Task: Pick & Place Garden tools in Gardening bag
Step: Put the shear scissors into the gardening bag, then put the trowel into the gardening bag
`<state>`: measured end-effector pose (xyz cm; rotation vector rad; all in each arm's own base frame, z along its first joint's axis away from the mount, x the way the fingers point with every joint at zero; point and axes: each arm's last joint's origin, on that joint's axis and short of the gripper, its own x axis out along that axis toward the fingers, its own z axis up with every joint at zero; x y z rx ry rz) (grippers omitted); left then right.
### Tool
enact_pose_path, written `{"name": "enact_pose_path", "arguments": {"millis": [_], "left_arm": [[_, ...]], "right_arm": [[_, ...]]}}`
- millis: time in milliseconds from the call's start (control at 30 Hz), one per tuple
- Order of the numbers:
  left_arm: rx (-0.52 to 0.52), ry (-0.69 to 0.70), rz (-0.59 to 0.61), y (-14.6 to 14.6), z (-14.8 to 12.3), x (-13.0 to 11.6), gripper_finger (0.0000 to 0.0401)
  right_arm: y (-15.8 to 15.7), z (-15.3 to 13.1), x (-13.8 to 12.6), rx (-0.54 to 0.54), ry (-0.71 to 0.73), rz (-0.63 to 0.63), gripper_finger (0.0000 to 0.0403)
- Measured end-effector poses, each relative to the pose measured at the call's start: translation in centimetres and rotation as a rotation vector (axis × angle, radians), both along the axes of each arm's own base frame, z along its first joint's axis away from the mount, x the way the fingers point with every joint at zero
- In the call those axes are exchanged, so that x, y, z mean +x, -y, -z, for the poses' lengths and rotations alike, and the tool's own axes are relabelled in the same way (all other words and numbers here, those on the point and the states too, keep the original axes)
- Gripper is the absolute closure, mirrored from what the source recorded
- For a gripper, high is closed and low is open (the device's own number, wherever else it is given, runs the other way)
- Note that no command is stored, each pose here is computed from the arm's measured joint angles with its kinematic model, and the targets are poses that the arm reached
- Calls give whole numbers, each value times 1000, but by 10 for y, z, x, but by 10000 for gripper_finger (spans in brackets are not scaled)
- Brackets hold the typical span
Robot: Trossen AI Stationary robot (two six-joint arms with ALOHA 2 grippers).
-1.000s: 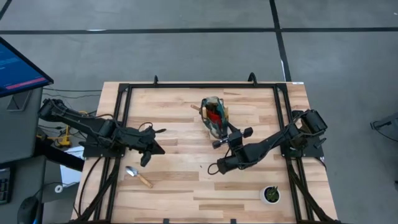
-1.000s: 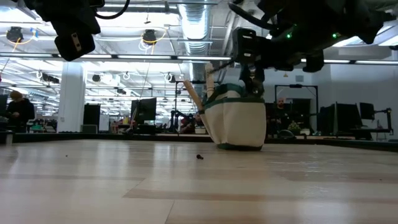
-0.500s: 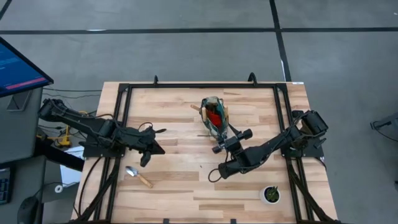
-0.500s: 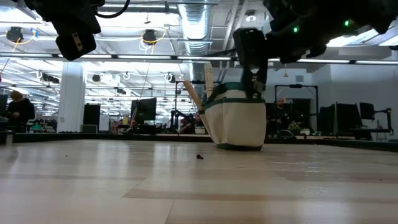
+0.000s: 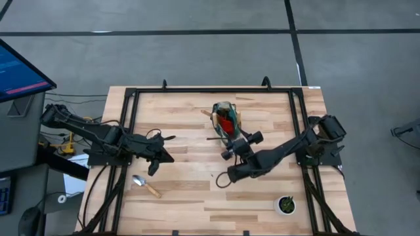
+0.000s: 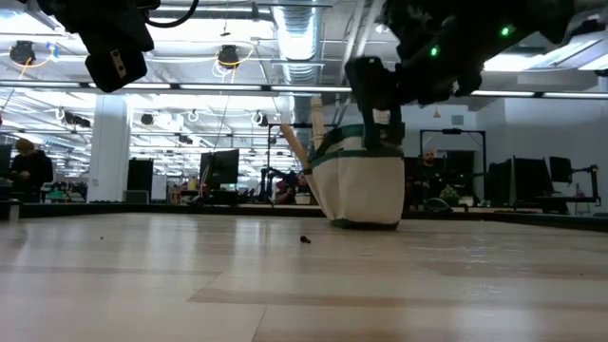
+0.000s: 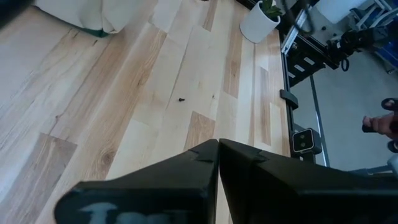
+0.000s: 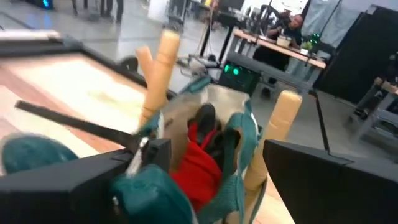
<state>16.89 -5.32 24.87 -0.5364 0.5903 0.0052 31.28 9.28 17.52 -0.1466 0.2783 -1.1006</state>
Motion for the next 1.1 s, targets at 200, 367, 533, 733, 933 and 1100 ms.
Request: {"name": "enact_pose_path", "arguments": {"millis": [200,367,533,733,933,1100], "left_arm": [[0,0,0,0,0,0,400],[7,2,5,0,0,0,400],[21,5,13,0,0,0,400],[20,9,14,0,0,0,400],[-6,1,51,1,0,0,400],[-140,-80,119,4,3,-3,400]], "right_arm": [[14,4,3,73,-72,4,154],[14,1,0,83,-106,-14,154],[13,-23,-6,74,-108,-47,154],[18,-53,-16,85,-51,-59,154],[19,-77,-28,114,41,-70,154],[16,-108,-48,165,89,-158,154]]}}
